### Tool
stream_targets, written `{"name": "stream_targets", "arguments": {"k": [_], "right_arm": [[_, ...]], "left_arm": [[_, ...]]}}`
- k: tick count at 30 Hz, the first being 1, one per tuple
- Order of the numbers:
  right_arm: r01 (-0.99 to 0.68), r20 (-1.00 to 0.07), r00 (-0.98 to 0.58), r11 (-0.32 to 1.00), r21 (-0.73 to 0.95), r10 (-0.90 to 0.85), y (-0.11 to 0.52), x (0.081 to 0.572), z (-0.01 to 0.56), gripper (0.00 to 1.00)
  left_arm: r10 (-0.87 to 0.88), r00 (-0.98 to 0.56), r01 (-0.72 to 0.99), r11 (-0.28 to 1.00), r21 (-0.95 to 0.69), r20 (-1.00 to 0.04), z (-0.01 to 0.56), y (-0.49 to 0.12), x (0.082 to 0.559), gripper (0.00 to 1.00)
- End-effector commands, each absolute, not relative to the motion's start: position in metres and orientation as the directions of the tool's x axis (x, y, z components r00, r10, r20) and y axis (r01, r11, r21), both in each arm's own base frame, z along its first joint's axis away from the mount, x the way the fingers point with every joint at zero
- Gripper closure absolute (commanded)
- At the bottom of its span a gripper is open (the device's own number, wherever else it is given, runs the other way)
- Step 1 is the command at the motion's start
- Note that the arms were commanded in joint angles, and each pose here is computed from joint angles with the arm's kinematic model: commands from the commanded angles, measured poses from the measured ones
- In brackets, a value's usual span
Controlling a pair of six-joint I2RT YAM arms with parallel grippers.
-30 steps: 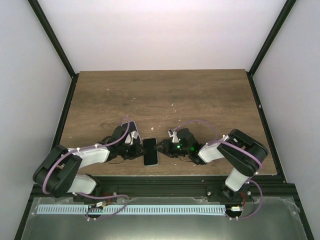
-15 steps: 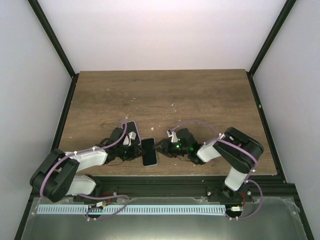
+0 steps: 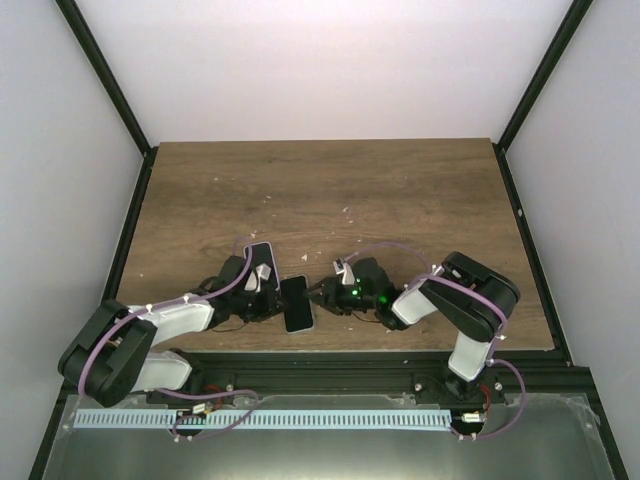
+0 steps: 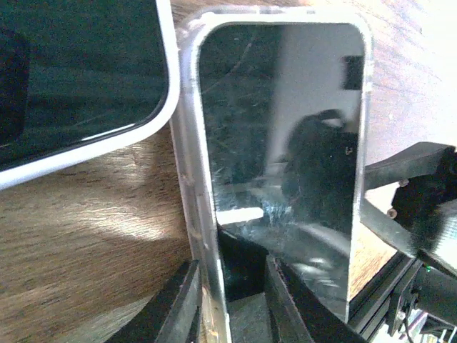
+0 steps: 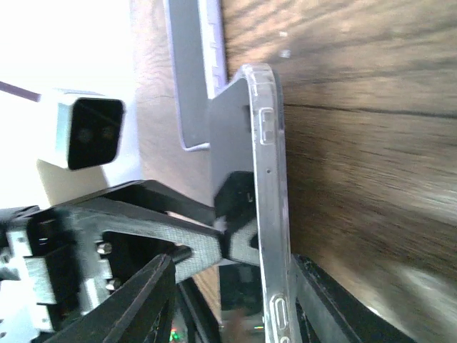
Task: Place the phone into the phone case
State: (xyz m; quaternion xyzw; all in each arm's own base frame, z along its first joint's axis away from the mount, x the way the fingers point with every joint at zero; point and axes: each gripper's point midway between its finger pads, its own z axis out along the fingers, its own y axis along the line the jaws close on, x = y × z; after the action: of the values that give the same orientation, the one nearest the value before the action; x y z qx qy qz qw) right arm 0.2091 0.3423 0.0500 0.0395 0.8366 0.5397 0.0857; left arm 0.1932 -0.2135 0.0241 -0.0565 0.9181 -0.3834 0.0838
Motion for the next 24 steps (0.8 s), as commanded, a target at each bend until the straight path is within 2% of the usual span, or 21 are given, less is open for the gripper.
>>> {"name": "stream_targets", "arguments": {"k": [1,5,7,11,14,19,24], "right_arm": [[-0.210,-0.217,-0.976,0.136,0.968,0.037,0.380,0.188,0.126,0.56],[-0.198,-0.206,-0.978,0.148,0.969,0.036,0.379,0.187,0.121,0.56],[-0.189,-0.197,-0.980,0.166,0.968,0.030,0.380,0.187,0.116,0.56],[-0.162,-0.168,-0.986,0.218,0.963,0.009,0.384,0.186,0.100,0.56],[-0.156,-0.158,-0.987,0.185,0.970,-0.004,0.387,0.183,0.101,0.56],[-0.174,-0.171,-0.985,0.150,0.973,-0.035,0.391,0.180,0.108,0.57],[-0.164,-0.161,-0.986,0.183,0.969,-0.031,0.389,0.179,0.102,0.59]], "left_arm": [[-0.119,-0.989,-0.014,0.678,-0.735,-0.091,0.024,-0.220,0.181,0.72],[-0.121,-0.988,-0.012,0.685,-0.729,-0.098,0.026,-0.217,0.179,0.63],[-0.121,-0.987,-0.006,0.682,-0.731,-0.105,0.027,-0.217,0.178,0.63],[-0.123,-0.986,-0.004,0.679,-0.734,-0.109,0.027,-0.217,0.179,0.65],[-0.124,-0.986,-0.001,0.674,-0.738,-0.112,0.027,-0.217,0.178,0.65],[-0.130,-0.985,-0.002,0.670,-0.742,-0.115,0.026,-0.214,0.178,0.72],[-0.129,-0.984,0.004,0.665,-0.747,-0.121,0.029,-0.215,0.179,0.71]]}}
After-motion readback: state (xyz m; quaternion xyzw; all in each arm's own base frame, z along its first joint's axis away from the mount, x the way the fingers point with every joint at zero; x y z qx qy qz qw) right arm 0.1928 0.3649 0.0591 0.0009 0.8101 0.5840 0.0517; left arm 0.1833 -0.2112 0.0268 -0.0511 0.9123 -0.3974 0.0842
